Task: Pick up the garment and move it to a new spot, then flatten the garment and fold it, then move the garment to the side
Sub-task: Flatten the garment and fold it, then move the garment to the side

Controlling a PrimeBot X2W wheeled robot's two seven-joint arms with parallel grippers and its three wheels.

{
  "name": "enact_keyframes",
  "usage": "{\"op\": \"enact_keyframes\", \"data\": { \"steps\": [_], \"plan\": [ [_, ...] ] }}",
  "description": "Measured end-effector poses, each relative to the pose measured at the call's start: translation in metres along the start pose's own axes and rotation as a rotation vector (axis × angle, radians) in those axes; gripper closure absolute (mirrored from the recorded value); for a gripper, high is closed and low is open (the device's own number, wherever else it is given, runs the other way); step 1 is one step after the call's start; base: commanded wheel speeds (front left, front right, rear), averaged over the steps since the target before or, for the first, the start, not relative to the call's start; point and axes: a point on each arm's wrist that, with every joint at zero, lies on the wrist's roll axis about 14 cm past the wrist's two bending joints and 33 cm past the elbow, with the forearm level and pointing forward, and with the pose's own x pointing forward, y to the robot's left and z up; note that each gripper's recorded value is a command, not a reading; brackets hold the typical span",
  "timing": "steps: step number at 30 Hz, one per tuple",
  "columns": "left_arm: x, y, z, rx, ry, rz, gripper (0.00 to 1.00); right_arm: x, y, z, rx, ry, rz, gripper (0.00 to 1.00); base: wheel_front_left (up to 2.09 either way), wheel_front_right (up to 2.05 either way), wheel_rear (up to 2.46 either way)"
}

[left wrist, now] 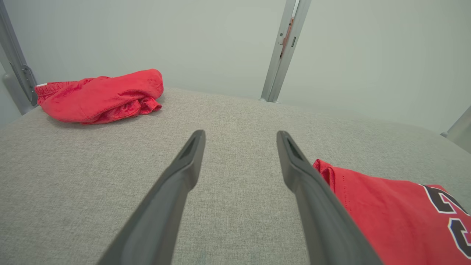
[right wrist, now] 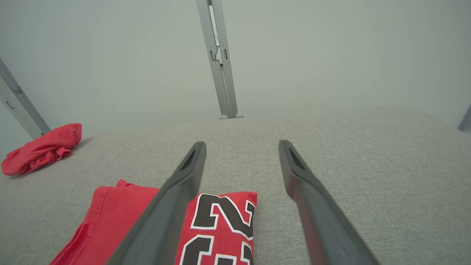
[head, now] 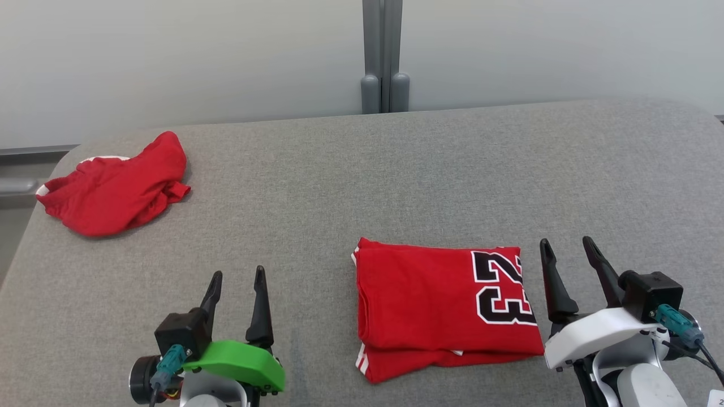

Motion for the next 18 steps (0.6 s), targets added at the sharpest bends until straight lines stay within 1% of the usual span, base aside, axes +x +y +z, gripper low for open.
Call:
{"op": "enact_keyframes", "data": {
  "steps": [6, 18],
  "plan": [
    [-0.0009, 0.0043, 0.0092, 0.018, -0.033, 0.012, 0.0, -0.0034, -0.0004, -0.0024, -0.004, 0.005, -0.005, 0.0, 0.0, 0.0, 0.0],
    [-0.0024, 0.0072, 0.0089, 0.019, -0.036, 0.023, 0.0, -0.0023, 0.0044, -0.0086, 0.014, 0.021, 0.007, 0.0, 0.0, 0.0, 0.0]
  ]
}}
